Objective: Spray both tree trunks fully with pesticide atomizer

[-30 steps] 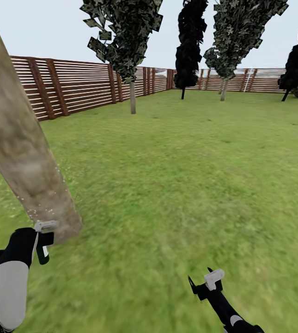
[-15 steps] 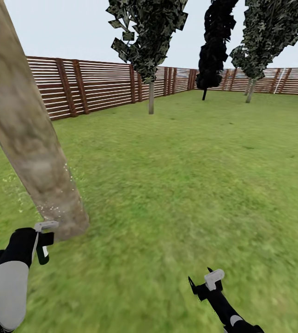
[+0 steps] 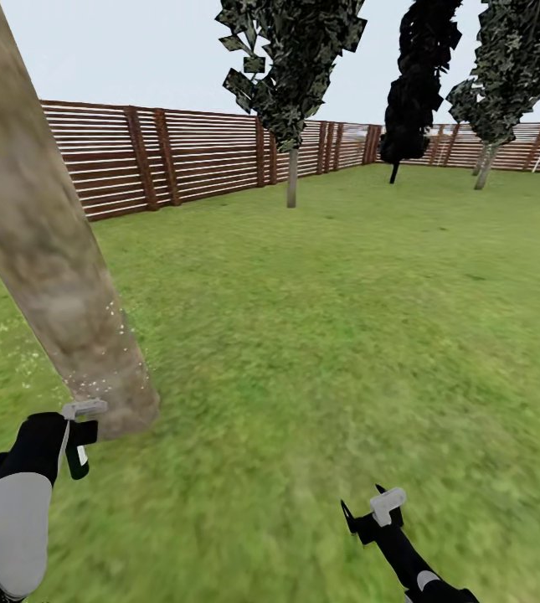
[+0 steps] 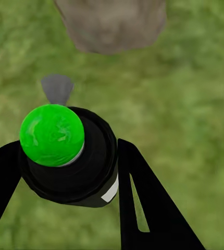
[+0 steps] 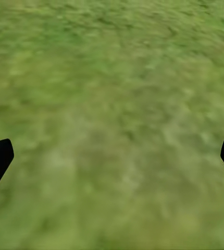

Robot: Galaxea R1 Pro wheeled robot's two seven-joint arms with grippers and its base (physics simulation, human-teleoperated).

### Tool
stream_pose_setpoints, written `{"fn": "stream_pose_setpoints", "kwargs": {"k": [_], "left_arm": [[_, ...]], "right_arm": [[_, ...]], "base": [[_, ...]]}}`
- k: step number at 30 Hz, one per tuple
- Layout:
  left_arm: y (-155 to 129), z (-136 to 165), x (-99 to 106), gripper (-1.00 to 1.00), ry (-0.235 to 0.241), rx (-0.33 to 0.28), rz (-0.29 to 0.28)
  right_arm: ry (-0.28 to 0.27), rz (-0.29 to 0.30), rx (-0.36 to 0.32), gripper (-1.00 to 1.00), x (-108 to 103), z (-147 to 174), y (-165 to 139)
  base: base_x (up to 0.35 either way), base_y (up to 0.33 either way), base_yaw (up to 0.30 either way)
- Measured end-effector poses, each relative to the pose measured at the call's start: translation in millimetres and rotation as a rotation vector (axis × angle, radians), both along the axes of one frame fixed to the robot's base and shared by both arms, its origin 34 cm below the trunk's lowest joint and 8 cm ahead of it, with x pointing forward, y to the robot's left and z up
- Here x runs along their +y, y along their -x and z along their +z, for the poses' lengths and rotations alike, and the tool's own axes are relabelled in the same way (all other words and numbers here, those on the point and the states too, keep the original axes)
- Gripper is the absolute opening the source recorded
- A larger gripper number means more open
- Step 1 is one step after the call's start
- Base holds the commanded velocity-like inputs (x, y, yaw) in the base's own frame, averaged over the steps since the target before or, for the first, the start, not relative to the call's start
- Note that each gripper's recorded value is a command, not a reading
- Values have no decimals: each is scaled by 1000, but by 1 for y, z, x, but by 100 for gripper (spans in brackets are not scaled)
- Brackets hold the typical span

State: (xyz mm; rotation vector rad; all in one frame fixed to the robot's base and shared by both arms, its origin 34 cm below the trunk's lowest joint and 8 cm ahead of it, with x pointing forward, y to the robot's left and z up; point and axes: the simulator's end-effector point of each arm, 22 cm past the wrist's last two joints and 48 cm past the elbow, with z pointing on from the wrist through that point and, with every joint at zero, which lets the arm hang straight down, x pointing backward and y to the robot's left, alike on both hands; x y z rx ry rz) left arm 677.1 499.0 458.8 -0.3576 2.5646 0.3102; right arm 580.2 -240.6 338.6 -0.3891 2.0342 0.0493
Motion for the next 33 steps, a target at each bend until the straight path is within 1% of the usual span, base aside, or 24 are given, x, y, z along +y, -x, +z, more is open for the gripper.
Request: {"fn": "stream_pose_setpoints", "kwargs": {"k": [4,9,11,12,14,15,16,17,18,19,20,21,22,23,24,26,31,33], "left_arm": [[0,0,-1,-100,2,-1,-1],[-1,0,-1,-100,7,-4,2],[-10,4,-12,-100,40,-32,1],[-14,8,-14,-100,46,-44,0],[-18,11,-17,-100,56,-50,-1],[-25,16,-28,-100,80,-57,-3],[-38,26,-38,-100,92,-77,-13],[-54,40,-46,-100,79,-93,-42],[-65,52,-52,-100,52,-95,-79],[-70,59,-54,-100,32,-79,-99],[-73,72,-46,-100,11,-52,-98],[-70,79,-28,-100,-8,-47,-81],[-66,85,-9,-100,20,-56,-75],[-64,85,-5,-100,34,-56,-79],[-62,84,-4,-100,51,-52,-85],[-59,83,-4,-100,65,-43,-91],[-59,84,-3,-100,76,-49,-84],[-63,93,0,-100,68,-68,-82]], "right_arm": [[0,0,0,100,0,0,0],[0,0,1,100,0,0,0],[0,-1,1,100,0,0,0],[1,-2,0,100,-1,0,0],[1,-2,-1,100,-1,0,0],[3,-4,-2,100,-3,0,-1],[4,-4,-3,100,-4,1,-1],[5,-4,-4,100,-4,1,-1],[4,-3,-4,100,-4,1,-1],[4,-3,-5,100,-3,1,-1],[4,-3,-6,100,-3,1,-1],[6,-4,-6,100,-4,1,-2],[7,-4,-5,100,-5,1,-1],[7,-4,-5,100,-5,1,-1],[7,-4,-5,100,-5,1,-1],[7,-3,-4,100,-5,1,-1],[6,-2,-2,100,-4,0,-1],[6,-1,-2,100,-4,0,0]], "base": [[197,-211,270],[24,-23,270],[1,-1,270],[0,0,269],[0,0,232],[0,0,81],[0,0,33],[0,0,17],[0,0,9],[0,0,2],[0,0,0],[0,0,0],[0,0,0],[0,0,0],[0,0,0],[50,-115,0],[55,-252,0],[2,-275,0]]}}
